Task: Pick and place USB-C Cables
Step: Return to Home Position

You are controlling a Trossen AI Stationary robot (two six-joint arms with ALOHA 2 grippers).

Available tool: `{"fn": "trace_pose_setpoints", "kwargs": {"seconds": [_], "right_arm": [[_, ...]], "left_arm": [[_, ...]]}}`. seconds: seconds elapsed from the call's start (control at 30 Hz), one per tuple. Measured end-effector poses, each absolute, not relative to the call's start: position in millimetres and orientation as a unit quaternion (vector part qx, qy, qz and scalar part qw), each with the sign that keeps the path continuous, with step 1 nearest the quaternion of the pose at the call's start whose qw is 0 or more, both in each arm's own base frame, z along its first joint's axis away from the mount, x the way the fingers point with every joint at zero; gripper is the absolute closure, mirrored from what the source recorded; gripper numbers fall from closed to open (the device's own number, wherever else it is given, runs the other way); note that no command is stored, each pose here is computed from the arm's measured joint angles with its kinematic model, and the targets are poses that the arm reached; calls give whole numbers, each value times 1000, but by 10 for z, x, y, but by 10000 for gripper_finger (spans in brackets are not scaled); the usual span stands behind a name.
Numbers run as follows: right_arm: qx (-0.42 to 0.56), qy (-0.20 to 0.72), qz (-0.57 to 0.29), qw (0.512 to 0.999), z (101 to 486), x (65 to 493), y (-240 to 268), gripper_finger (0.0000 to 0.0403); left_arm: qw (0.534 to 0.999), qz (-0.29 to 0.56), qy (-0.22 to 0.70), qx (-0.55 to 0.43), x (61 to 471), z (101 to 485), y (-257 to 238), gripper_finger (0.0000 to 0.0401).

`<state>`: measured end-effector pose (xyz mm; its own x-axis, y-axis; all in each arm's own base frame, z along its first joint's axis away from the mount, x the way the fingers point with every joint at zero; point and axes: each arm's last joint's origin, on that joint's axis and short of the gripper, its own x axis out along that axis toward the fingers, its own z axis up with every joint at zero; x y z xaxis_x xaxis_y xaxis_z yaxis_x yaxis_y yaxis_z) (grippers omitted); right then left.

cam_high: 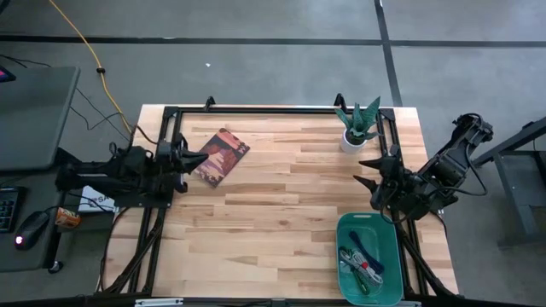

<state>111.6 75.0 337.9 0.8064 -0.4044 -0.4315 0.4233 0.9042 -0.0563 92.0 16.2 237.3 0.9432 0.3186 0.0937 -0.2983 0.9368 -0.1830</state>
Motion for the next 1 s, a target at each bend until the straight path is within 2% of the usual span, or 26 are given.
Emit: {"fn": "trace_pose_setpoints", "kwargs": {"seconds": [0.37,1.0], "right_arm": [[52,218,-217,950,3382,1123,760,194],[59,236,-199,949,3373,1126,775,194]], "left_arm": [[980,131,-105,-104,952,1845,154,401],[984,102,-77,-127,954,1786,133,401]]}}
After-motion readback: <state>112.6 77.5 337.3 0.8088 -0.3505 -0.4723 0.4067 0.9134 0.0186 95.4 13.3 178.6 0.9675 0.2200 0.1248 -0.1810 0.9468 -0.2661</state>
